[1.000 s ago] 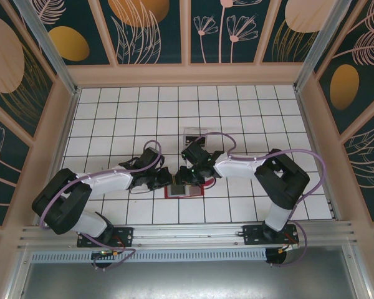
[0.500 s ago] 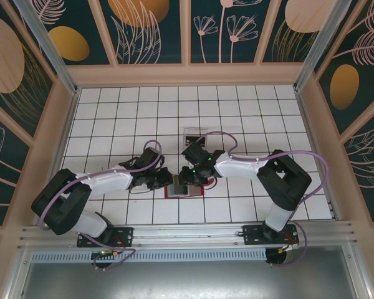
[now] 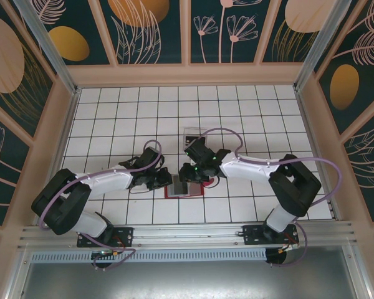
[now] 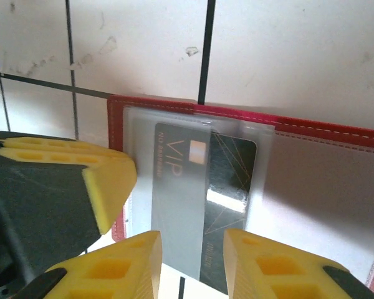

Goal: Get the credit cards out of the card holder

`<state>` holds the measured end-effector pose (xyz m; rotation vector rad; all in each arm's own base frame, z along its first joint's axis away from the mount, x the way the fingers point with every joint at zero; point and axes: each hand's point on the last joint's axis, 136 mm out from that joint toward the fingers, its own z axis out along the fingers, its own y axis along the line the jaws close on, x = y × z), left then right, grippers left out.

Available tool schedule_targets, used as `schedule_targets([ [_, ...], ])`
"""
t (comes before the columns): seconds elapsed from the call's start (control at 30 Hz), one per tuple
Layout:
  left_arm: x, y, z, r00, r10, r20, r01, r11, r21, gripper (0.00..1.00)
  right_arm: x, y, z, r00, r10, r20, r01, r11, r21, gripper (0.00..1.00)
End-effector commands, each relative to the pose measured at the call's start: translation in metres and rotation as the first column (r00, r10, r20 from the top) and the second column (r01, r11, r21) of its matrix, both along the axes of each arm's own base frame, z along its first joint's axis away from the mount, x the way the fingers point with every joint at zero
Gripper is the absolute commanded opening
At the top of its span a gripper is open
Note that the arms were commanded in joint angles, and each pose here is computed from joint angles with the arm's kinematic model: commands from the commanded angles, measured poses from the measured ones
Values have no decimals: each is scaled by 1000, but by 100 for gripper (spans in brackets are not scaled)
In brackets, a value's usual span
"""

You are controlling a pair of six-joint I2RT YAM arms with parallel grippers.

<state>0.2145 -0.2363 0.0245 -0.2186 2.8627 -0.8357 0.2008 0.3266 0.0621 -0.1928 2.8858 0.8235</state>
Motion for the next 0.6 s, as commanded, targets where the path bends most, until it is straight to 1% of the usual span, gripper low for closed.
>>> schedule_targets([
  [0.0, -7, 11, -9, 1000, -12, -27, 14, 997, 75, 13, -2, -3, -5, 999, -20, -31, 21, 999, 37, 32],
  [0.1, -8, 12, -11, 999, -18, -34, 21, 996, 83, 13, -6, 2, -12, 998, 2, -61, 2, 998, 67, 32],
  [0.23, -9, 11, -13, 999, -21, -40, 25, 996, 82, 13, -8, 1, -23, 997, 4, -77, 1, 998, 58, 31],
  [0.33, -7, 9, -12, 999, -22, -40, 25, 997, 76, 13, -10, 2, -26, 996, 9, -89, -2, 997, 75, 30],
  [0.57, -6, 8, -10, 999, -25, -41, 28, 997, 76, 13, -10, -3, -36, 995, 2, -95, 1, 999, 38, 29],
])
